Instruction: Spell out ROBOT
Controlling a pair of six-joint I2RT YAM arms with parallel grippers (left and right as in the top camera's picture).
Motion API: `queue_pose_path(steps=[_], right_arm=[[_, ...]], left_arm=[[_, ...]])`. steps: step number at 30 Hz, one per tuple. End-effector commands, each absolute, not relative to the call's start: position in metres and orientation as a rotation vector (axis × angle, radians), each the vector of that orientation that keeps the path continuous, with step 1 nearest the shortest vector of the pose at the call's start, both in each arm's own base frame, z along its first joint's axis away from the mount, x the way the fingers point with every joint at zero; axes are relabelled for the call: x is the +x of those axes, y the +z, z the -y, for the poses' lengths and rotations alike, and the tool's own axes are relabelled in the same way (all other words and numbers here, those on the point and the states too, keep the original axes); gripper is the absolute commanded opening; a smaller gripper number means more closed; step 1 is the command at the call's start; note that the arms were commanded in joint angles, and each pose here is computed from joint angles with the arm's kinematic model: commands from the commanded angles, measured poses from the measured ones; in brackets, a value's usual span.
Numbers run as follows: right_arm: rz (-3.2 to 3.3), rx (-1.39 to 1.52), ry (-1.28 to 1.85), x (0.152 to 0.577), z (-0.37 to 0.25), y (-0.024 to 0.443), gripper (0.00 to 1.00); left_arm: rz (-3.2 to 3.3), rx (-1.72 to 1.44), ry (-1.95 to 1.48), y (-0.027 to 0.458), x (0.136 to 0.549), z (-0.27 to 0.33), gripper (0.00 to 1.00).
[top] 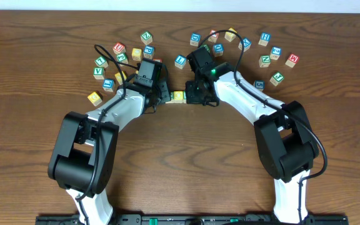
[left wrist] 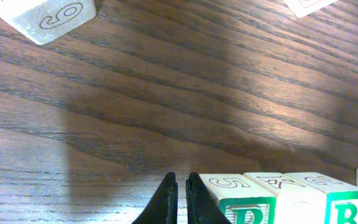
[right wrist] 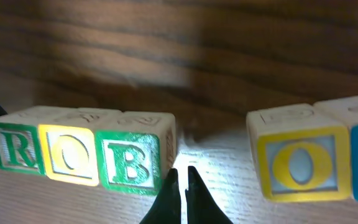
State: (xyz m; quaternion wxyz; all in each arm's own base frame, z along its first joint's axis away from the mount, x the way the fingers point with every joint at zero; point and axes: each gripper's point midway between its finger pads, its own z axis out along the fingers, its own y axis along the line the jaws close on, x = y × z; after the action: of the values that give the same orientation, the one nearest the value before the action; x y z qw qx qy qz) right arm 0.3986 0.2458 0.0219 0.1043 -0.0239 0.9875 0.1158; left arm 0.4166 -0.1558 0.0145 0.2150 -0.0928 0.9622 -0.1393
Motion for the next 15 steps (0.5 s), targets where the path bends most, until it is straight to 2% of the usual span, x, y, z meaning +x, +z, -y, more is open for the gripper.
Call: queue_pose_path(steps=[1,7,15], right_arm=[[-2.857,-0.068,0.358,0.411,-0.242,0.044,0.01],[-2.768,0.016,0.329,0.430,-0.214,0.079,0.01],[-2.780,0.172,0.245,0.446,-0.152,0.078,0.03]], left_arm=[[-2.675,-0.272,-0.376,0.011,0.415,0.153,0.07],[-2.675,-0.272,-0.376,0.011,0.415,0.153,0.07],[-2.674,-0.271,-0.377,0.011,0.415,0.153,0.07]])
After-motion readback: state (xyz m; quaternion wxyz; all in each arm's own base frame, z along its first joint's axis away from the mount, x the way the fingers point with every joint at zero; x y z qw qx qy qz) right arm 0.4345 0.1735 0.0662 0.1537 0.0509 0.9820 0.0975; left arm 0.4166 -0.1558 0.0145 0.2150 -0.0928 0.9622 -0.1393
